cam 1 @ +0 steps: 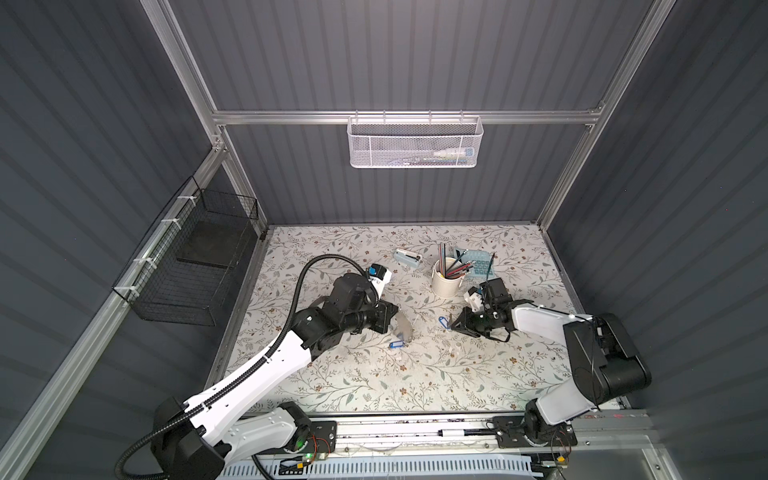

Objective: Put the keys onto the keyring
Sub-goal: 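Carry the held key toward the hoop in the left gripper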

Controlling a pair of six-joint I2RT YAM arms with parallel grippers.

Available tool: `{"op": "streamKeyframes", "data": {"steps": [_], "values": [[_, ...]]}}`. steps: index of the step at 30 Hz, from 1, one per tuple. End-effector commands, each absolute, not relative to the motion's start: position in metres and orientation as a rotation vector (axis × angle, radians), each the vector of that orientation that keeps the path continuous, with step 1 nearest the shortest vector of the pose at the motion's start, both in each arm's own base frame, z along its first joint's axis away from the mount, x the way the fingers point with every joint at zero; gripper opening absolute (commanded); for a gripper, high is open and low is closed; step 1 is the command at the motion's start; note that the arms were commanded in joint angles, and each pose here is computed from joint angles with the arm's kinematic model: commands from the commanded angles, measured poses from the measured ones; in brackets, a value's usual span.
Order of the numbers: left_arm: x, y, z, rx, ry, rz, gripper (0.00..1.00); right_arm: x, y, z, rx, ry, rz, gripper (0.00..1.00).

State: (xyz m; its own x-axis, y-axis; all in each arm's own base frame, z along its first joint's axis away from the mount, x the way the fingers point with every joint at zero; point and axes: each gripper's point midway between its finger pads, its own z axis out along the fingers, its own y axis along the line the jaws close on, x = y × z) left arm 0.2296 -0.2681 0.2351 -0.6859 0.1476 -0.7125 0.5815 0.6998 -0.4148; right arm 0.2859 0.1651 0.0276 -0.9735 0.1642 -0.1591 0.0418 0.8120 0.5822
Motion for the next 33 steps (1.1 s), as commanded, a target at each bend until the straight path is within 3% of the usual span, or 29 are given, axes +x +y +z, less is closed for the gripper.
{"op": "streamKeyframes", "data": {"steps": [1, 17, 33], "values": [[0.23, -0.27, 0.251, 0.557, 2.177, -0.884, 0.0, 0.281, 0.169, 0.028, 0.175, 2.801, 0.918, 0.22], [0.228, -0.266, 0.252, 0.549, 2.175, -0.875, 0.0, 0.279, 0.174, 0.018, 0.184, 2.83, 0.915, 0.23], [0.228, -0.266, 0.253, 0.553, 2.173, -0.872, 0.0, 0.284, 0.174, 0.014, 0.204, 2.837, 0.894, 0.15]]}}
